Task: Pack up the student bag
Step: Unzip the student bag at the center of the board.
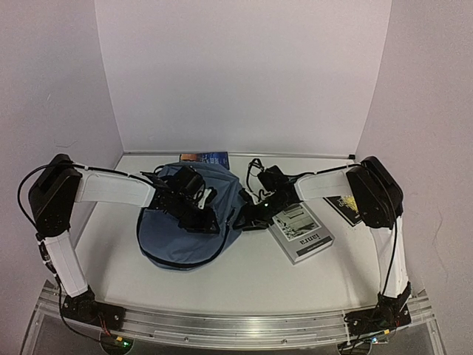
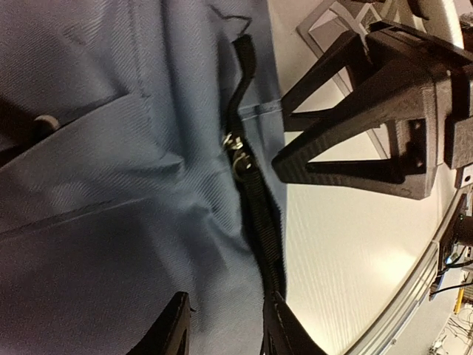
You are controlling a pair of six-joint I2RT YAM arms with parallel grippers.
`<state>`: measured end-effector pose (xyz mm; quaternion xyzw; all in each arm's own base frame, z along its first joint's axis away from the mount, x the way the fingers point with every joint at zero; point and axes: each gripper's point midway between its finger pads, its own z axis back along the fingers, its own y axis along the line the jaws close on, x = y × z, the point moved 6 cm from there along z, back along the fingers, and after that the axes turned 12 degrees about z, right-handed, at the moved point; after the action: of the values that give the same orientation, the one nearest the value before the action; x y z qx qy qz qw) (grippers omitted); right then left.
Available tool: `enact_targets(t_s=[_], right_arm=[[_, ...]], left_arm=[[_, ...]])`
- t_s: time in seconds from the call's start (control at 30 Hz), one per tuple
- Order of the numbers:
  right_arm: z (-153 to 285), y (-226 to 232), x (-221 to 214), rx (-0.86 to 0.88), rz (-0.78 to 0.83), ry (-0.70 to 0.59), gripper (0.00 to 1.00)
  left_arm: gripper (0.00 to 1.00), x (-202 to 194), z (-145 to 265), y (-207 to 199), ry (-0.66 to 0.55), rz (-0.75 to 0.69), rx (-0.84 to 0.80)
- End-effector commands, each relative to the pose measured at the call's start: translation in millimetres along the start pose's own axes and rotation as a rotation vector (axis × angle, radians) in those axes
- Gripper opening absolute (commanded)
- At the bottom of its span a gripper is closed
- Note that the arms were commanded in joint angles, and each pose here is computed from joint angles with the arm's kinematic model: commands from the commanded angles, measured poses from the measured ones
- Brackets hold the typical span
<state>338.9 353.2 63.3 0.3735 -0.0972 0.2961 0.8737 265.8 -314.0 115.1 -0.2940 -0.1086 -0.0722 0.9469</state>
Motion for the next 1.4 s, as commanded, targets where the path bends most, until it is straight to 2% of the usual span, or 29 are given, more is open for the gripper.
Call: enact_targets(t_s=[0.0, 0.07, 0.27, 0.6, 0.87, 1.03, 1.23, 1.37], right_arm=[[-14, -11, -5, -0.01, -0.032, 0.02, 0.37], [-14, -13, -6, -0.018, -0.035, 0.019, 0.3], [-16, -18, -9, -0.047, -0.043, 0.022, 0.23], [-19, -24, -14, -0.074, -0.06, 0.031, 0.22], [-20, -26, -14, -0.079, -0.062, 0.032, 0.22], [-19, -25, -14, -0.081, -0.058, 0.03, 0.22], [-19, -25, -14, -0.081, -0.057, 0.03, 0.23], [-19, -25, -15, -0.081, -0.056, 0.031, 0.23]], left_arm=[[0.35, 15, -5, -28, -0.029, -0.027, -0.101], [0.35, 15, -12, -29, -0.017, -0.029, -0.097], [0.31, 16, -24, -22, -0.007, -0.012, -0.044], [0.22, 11, -20, -17, -0.021, 0.018, -0.04], [0.12, 9, -15, -11, -0.04, 0.031, -0.02], [0.12, 7, -11, -11, -0.058, 0.042, -0.027], [0.21, 10, -3, -12, -0.084, 0.053, -0.051], [0.2, 12, -6, -8, -0.072, 0.062, -0.026]])
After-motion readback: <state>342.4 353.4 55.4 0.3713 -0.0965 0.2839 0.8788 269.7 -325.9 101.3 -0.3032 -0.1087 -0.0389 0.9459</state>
